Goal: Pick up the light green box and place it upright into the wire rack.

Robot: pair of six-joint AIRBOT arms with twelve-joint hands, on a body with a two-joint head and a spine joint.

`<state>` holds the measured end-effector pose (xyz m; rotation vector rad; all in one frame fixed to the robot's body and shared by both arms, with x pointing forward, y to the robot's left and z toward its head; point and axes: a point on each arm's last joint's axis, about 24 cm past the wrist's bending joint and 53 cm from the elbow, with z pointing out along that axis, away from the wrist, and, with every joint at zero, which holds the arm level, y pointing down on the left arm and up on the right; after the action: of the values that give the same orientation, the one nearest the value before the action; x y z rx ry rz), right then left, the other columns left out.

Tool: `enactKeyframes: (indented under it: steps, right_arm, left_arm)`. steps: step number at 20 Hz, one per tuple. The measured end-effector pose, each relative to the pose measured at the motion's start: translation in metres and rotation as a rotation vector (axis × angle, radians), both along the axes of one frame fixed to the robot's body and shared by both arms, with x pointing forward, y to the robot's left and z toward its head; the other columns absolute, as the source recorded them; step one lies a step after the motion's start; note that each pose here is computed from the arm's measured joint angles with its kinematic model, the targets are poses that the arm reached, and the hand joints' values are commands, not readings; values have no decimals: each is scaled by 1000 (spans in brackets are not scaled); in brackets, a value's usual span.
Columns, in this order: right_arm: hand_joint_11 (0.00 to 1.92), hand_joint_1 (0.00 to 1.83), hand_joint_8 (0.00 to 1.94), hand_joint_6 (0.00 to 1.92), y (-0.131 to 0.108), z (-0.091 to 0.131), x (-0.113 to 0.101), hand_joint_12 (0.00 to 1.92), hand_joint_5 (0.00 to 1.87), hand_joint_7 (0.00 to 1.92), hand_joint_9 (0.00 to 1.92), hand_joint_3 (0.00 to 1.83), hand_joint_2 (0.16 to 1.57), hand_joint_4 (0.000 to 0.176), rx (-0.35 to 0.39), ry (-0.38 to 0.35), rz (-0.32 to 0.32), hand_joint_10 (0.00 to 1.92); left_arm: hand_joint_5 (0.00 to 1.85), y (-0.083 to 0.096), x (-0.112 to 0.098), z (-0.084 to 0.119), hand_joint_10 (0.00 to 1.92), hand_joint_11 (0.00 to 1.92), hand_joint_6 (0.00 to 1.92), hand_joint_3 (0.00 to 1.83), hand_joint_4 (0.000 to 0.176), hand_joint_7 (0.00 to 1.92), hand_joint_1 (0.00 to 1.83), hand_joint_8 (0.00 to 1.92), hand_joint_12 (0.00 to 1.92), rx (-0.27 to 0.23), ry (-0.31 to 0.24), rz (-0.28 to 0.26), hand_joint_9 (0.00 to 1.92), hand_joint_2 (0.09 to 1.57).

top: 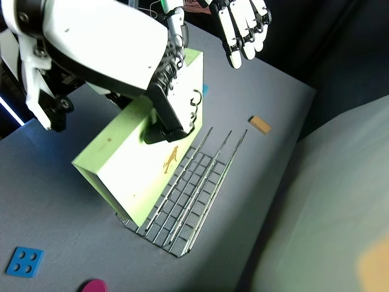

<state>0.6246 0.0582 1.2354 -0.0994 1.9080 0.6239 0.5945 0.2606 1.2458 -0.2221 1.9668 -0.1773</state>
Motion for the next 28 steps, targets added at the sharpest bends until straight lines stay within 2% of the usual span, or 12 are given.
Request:
enactKeyframes:
  steps: [3, 8, 12, 14, 19, 23, 28]
  right_arm:
    - [757, 1234, 1200, 957, 1, -5, 5, 1579, 905, 979, 849, 1, 1139, 0, 3, 7, -6, 1288]
    - [761, 1241, 1201, 927, 12, -20, 2, 1593, 918, 988, 863, 0, 1135, 0, 27, 42, 26, 1298]
    - [754, 1242, 1200, 924, 9, -36, 10, 1590, 920, 988, 863, 0, 1134, 0, 20, 67, 8, 1297]
    - [809, 1242, 1185, 916, 6, -46, 14, 1582, 928, 997, 877, 0, 1130, 0, 23, 89, -6, 1287]
    - [769, 1243, 1178, 935, 4, -63, 21, 1579, 913, 999, 877, 1, 1132, 0, 41, 123, -20, 1268]
    - [756, 1232, 1215, 952, 3, -77, 25, 1598, 911, 967, 836, 0, 1141, 0, 42, 132, -20, 1301]
    - [763, 1237, 1199, 948, -1, -78, 32, 1589, 908, 984, 859, 0, 1137, 0, 39, 116, -28, 1277]
  left_arm:
    - [357, 0, 0, 0, 1, 0, 1, 1, 31, 272, 161, 2, 730, 0, 0, 0, 212, 1222]
    - [365, 0, 0, 0, 1, 0, 3, 1, 32, 272, 157, 1, 737, 0, 0, 0, 212, 1223]
    - [363, 0, 0, 0, 2, 0, 1, 0, 31, 273, 156, 1, 750, 0, 0, 0, 218, 1220]
    - [368, 0, 0, 0, 1, 0, 3, 0, 31, 274, 156, 1, 752, -1, -1, -1, 217, 1220]
    - [368, 0, 0, 0, 1, 0, 2, 0, 31, 272, 160, 1, 751, 0, 0, 0, 209, 1215]
    - [355, 1, 0, 0, 1, 0, 3, 0, 31, 272, 160, 0, 782, 2, 2, 5, 212, 1214]
    - [337, 2, 0, -1, 1, 0, 1, 1, 33, 274, 159, 0, 772, 2, 3, 6, 215, 1223]
